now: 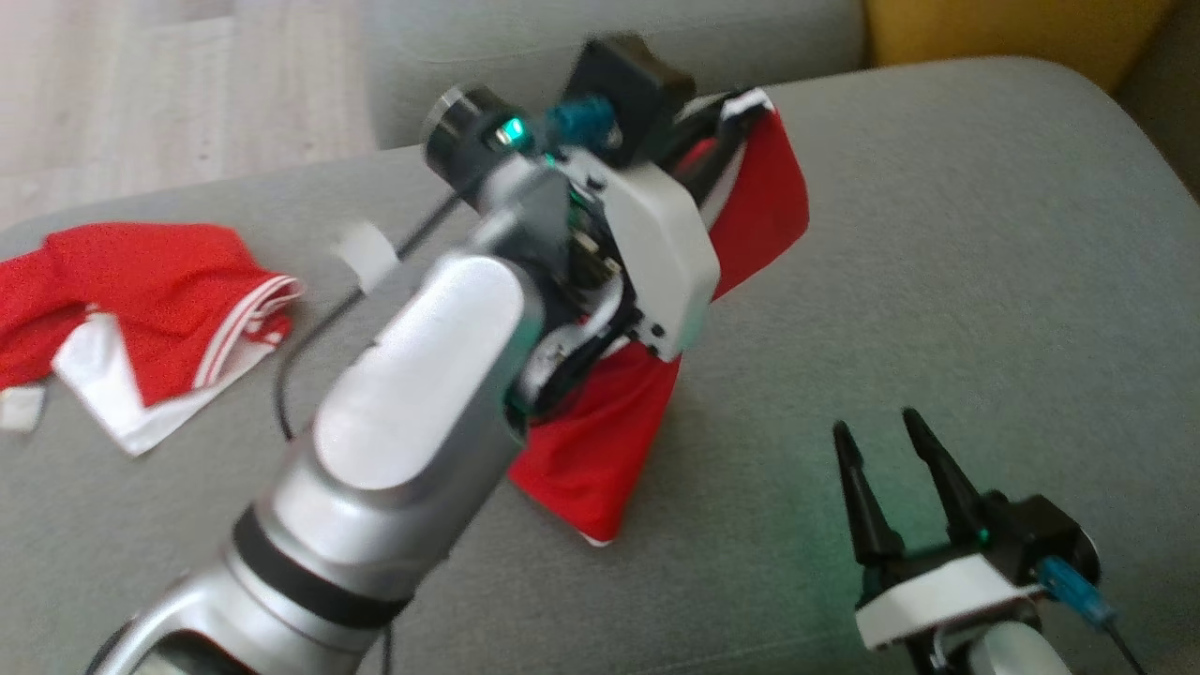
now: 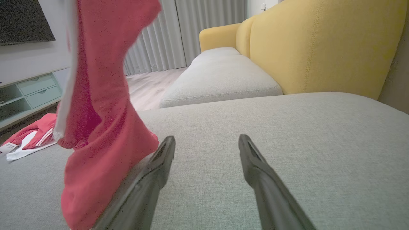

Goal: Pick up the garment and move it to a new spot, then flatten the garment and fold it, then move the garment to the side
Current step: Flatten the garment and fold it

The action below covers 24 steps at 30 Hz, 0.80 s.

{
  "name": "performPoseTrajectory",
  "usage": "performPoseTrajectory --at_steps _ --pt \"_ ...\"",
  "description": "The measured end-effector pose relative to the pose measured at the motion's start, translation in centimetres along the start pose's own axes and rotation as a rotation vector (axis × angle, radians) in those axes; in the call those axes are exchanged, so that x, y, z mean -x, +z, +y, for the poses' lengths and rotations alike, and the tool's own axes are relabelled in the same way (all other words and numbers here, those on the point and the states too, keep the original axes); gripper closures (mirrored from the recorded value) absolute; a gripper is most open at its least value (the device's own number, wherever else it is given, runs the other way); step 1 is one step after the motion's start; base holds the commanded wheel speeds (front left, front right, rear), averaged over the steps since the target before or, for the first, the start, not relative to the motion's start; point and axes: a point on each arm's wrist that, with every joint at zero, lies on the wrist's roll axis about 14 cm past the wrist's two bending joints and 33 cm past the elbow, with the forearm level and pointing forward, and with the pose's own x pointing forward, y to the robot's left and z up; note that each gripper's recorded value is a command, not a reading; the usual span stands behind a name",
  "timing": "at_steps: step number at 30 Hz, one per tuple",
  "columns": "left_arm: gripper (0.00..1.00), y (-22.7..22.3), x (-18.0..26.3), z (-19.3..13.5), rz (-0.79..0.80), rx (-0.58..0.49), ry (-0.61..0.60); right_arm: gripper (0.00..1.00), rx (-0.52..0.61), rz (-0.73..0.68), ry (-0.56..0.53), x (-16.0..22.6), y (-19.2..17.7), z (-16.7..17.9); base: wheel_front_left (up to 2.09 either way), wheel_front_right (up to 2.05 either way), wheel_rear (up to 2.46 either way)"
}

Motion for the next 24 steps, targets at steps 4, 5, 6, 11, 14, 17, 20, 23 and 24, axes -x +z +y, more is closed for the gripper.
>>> performPoseTrajectory --at_steps 4,5,6,11,14,17,20,23,24 --pt "0.79 -1.8 -1.8 -3.7 -0.051 0.089 -0.103 0.0 0.002 -0.014 -0.016 -0.2 0.5 -0.4 0.0 0.0 0.0" --pt "0.0 -2.2 -2.1 -4.9 -0.058 0.136 -0.136 0.0 0.0 -0.019 -0.024 -0.2 0.7 -0.6 0.0 0.0 0.0" --pt "0.0 -2.8 -2.4 -6.2 -0.05 0.151 -0.175 0.0 -0.004 -0.022 -0.037 -0.1 0.8 -1.0 0.0 0.0 0.0" --pt "0.0 -3.6 -3.5 -9.7 -0.07 0.214 -0.299 0.0 -0.009 -0.005 -0.107 0.9 0.3 -3.0 0.0 0.0 0.0" --pt "0.0 -4.2 -3.6 -9.9 -0.074 0.256 -0.292 0.0 -0.01 -0.001 -0.126 1.0 0.1 -3.5 0.0 0.0 0.0" --pt "0.0 -4.5 -3.4 -9.3 -0.089 0.289 -0.246 0.0 -0.014 -0.005 -0.134 1.0 0.2 -3.7 0.0 0.0 0.0" --pt "0.0 -7.3 -2.1 -7.0 -0.06 0.33 -0.123 0.0 -0.015 -0.015 -0.136 0.9 0.5 -3.8 0.0 0.0 0.0" --pt "0.0 -12.1 0.6 -3.2 0.032 0.328 0.038 0.0 -0.02 -0.011 -0.14 1.1 0.3 -3.8 0.0 0.0 0.0" --pt "0.0 -13.9 1.8 -1.9 0.076 0.317 0.09 0.0 -0.02 -0.008 -0.138 1.1 0.2 -3.7 0.0 0.0 0.0"
